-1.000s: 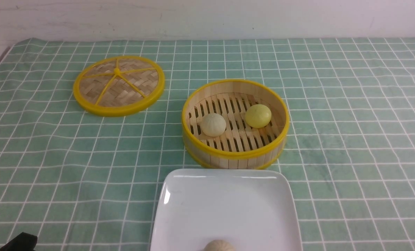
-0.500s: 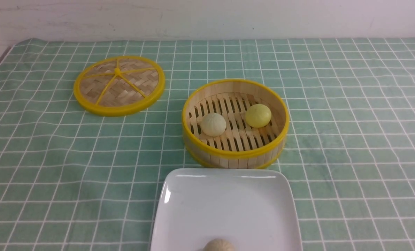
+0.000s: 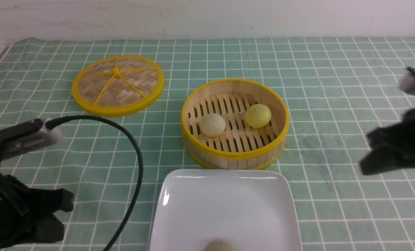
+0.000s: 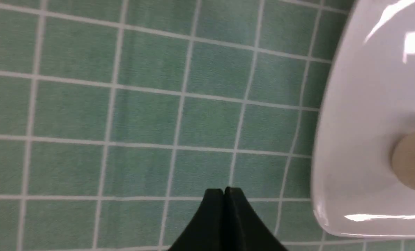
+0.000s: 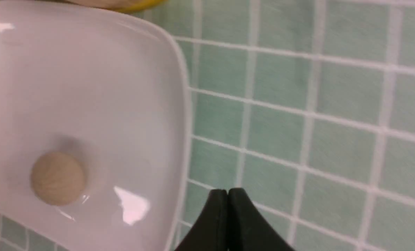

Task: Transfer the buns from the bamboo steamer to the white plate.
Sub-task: 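Reach toward a bun in the bamboo steamer with the right gripper, then move the steamed bun from the bamboo steamer onto the white plate with the right gripper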

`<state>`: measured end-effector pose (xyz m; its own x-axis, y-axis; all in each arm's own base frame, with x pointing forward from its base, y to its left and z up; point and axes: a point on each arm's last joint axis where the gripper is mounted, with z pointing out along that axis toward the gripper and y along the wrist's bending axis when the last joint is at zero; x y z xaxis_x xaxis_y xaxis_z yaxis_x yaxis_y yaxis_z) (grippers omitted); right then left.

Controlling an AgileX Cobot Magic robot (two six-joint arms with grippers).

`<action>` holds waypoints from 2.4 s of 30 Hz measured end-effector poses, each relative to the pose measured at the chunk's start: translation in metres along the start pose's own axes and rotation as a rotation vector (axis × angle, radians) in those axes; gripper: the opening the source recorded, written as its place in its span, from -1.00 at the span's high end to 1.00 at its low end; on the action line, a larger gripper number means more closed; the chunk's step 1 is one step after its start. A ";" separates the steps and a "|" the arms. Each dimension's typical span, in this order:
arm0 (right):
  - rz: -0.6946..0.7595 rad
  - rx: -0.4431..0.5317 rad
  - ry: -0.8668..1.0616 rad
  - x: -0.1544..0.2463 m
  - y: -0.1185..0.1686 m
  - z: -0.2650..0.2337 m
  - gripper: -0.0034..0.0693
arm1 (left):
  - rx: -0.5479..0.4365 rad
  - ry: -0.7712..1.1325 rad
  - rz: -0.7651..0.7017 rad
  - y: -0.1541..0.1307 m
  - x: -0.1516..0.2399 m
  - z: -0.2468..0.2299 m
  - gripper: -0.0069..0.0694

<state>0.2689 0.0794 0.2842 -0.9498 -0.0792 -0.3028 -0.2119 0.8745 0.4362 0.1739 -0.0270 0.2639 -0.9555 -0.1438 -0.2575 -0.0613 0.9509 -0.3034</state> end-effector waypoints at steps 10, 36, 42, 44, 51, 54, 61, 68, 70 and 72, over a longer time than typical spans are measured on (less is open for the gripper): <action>-0.258 0.045 0.070 -0.120 0.054 0.071 0.86 | 0.107 -0.008 0.014 -0.009 -0.004 0.003 0.79; -0.214 0.269 0.062 -0.181 0.043 0.168 -0.22 | 0.108 -0.062 0.009 -0.009 -0.008 0.003 0.68; -0.242 0.258 0.059 -0.182 0.043 0.169 0.58 | 0.108 -0.063 0.008 -0.009 -0.009 0.003 0.68; -0.251 0.241 0.037 -0.183 0.051 0.153 0.83 | 0.108 -0.063 0.008 -0.009 -0.009 0.003 0.68; -0.294 0.098 -0.176 -0.167 0.110 0.018 0.87 | 0.108 -0.062 0.007 -0.009 -0.008 0.003 0.65; -0.323 0.045 -0.169 -0.128 0.128 -0.021 0.87 | 0.108 -0.062 0.007 -0.009 -0.008 0.003 0.64; -0.366 0.005 0.107 -0.020 0.136 0.012 0.85 | 0.104 -0.111 0.004 -0.009 -0.013 0.002 0.62; -0.359 0.033 0.102 0.035 0.114 0.105 0.60 | 0.102 -0.156 0.000 -0.009 -0.017 0.002 0.59; -0.349 0.056 0.095 0.037 0.106 0.123 0.36 | 0.103 -0.156 -0.001 -0.009 -0.017 0.002 0.58; -0.356 0.075 0.096 0.036 0.101 0.135 0.08 | 0.104 -0.155 -0.001 -0.009 -0.017 0.002 0.58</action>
<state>0.2447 0.2295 0.2031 -0.8379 -0.4258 -0.3414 -0.5183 0.8167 0.2537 0.1911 -0.0336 0.2694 -0.8992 -0.1927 -0.3928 -0.0245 0.9185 -0.3946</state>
